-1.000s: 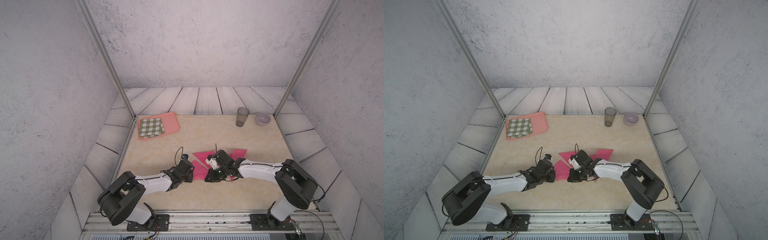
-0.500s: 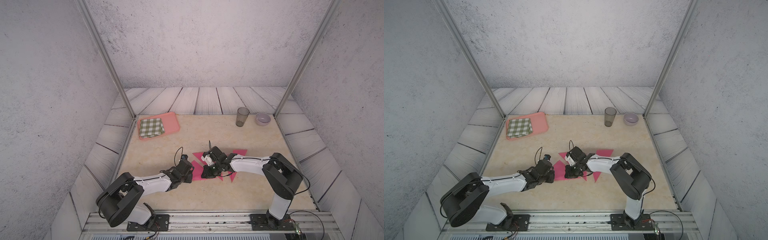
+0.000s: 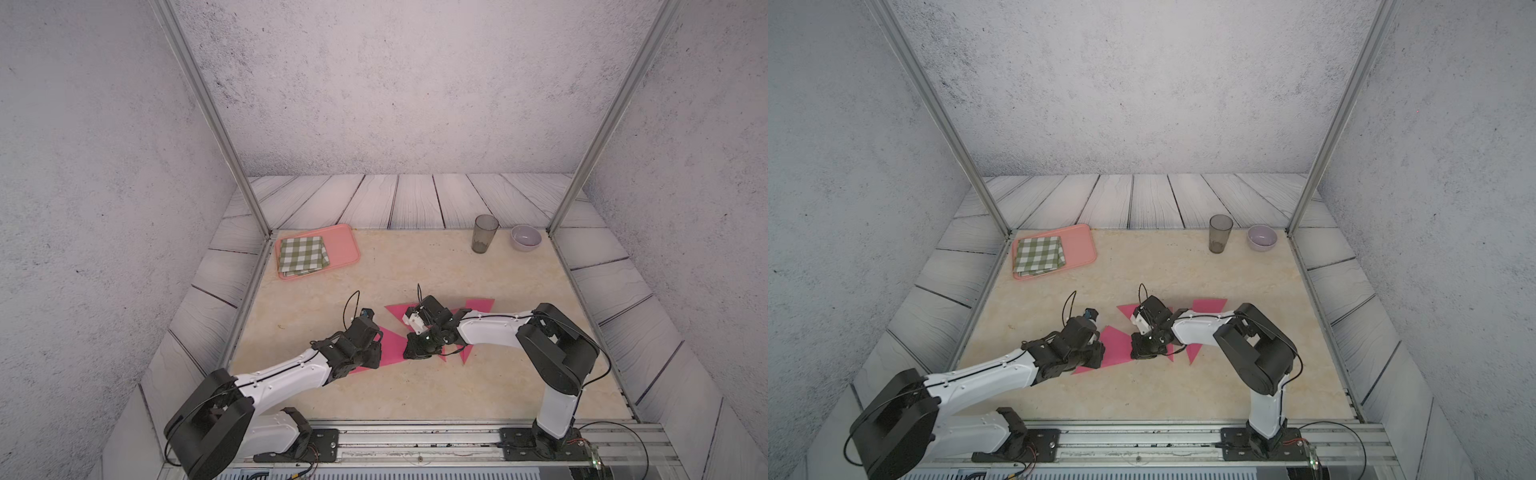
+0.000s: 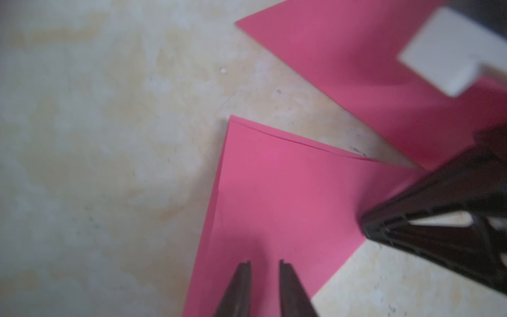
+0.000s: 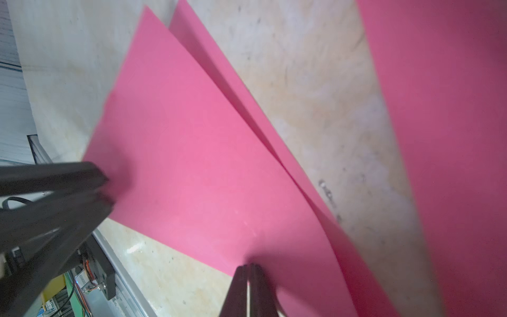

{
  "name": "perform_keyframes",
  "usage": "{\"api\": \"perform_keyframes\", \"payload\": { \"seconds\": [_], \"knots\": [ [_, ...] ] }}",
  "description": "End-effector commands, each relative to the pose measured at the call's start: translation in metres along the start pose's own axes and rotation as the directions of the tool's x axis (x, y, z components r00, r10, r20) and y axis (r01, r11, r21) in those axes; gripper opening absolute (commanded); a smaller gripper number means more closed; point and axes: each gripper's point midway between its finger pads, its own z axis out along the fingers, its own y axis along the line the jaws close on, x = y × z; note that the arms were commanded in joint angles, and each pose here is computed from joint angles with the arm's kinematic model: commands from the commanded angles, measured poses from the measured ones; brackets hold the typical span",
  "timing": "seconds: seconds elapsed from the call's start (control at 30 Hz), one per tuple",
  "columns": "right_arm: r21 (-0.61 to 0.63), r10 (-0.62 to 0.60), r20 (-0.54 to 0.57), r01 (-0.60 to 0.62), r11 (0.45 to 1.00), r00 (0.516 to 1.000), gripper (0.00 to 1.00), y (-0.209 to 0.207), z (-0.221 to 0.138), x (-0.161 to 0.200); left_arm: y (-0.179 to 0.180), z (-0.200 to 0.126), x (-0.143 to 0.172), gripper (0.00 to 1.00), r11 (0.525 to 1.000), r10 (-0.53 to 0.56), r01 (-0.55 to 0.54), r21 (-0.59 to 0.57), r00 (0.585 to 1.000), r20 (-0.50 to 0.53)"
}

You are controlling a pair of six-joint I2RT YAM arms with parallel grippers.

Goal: Fold the square paper diagonally
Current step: Fold the paper at the center of the board.

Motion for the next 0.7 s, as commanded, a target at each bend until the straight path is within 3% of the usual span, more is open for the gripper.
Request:
{"api": "perform_keyframes", "payload": {
  "seconds": [0.0, 0.13, 0.23, 0.37, 0.67],
  "knots": [
    [0.092, 0.052, -0.060, -0.046, 0.995, 0.997, 0.09, -0.032, 0.015, 0.020, -0.017, -0.033, -0.020, 0.40, 0.996, 0.036, -0.040, 0.081, 0.998, 0.044],
    [0.092, 0.054, -0.060, -0.048, 0.995, 0.997, 0.09, -0.033, 0.017, 0.019, -0.049, -0.052, -0.030, 0.35, 0.965, 0.021, -0.042, 0.258, 0.996, 0.084],
    [0.095, 0.057, -0.064, -0.051, 0.994, 0.996, 0.09, -0.035, 0.019, 0.020, -0.066, -0.044, -0.022, 0.18, 0.934, 0.022, -0.036, 0.354, 0.999, 0.044],
    [0.098, 0.059, -0.073, -0.052, 0.994, 0.996, 0.09, -0.036, 0.021, 0.021, -0.062, -0.012, -0.001, 0.00, 0.946, 0.023, 0.001, 0.326, 0.997, -0.071],
    [0.108, 0.064, -0.075, -0.055, 0.993, 0.995, 0.09, -0.040, 0.022, 0.023, -0.046, 0.041, 0.014, 0.00, 0.973, -0.012, 0.035, 0.226, 0.995, -0.101]
  ]
}}
